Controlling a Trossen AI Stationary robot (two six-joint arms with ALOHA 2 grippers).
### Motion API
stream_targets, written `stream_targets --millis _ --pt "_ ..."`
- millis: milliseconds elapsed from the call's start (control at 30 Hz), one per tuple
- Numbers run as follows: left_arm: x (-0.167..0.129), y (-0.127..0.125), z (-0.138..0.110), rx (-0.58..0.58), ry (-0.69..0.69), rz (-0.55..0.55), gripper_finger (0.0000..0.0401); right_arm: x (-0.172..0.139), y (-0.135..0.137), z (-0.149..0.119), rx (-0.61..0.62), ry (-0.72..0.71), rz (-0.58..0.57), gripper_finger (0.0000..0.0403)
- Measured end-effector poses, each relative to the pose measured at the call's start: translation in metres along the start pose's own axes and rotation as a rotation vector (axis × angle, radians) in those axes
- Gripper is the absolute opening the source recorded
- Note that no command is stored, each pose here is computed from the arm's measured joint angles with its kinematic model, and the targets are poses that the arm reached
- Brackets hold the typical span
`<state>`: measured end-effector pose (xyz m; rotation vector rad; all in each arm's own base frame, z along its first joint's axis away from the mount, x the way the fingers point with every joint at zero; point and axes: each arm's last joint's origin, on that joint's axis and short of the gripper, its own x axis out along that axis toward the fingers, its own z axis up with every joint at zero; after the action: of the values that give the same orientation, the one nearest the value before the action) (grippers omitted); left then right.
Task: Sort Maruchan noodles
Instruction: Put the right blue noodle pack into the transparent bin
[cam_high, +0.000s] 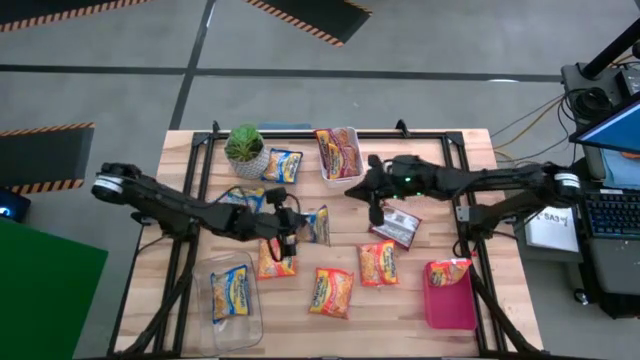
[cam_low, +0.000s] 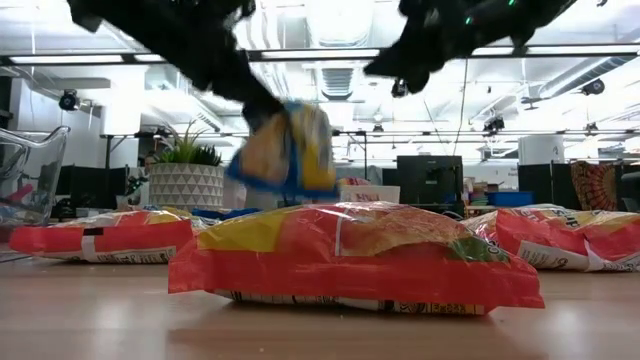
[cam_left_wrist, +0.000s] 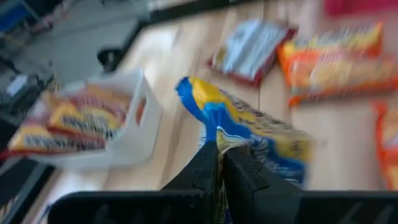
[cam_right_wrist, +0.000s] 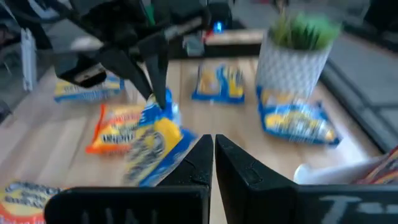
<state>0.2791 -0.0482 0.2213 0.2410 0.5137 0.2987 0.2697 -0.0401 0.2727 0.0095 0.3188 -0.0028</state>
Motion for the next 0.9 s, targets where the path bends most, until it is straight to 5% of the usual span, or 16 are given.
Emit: stream_targets --millis 167,467,667,900 --pt "-0.028 0.005 0.021 -0.024 -0.148 -0.026 0.0 -0.02 0.003 0.013 -0.036 -0.071 -0.003 0.0009" --pt "-0.105 0.013 0.075 -0.039 -0.27 -0.157 0.0 -0.028 0.004 0.002 -0.072 0.016 0.002 0.0009" --pt "-0.141 0.018 0.101 -0.15 -0.095 -0.253 0.0 -0.024 0.004 -0.001 -0.069 0.037 0.003 0.0009" --pt "-0.165 0.001 0.109 -0.271 0.289 -0.385 0.0 -0.024 0.004 -0.002 -0.076 0.037 0.004 0.0009"
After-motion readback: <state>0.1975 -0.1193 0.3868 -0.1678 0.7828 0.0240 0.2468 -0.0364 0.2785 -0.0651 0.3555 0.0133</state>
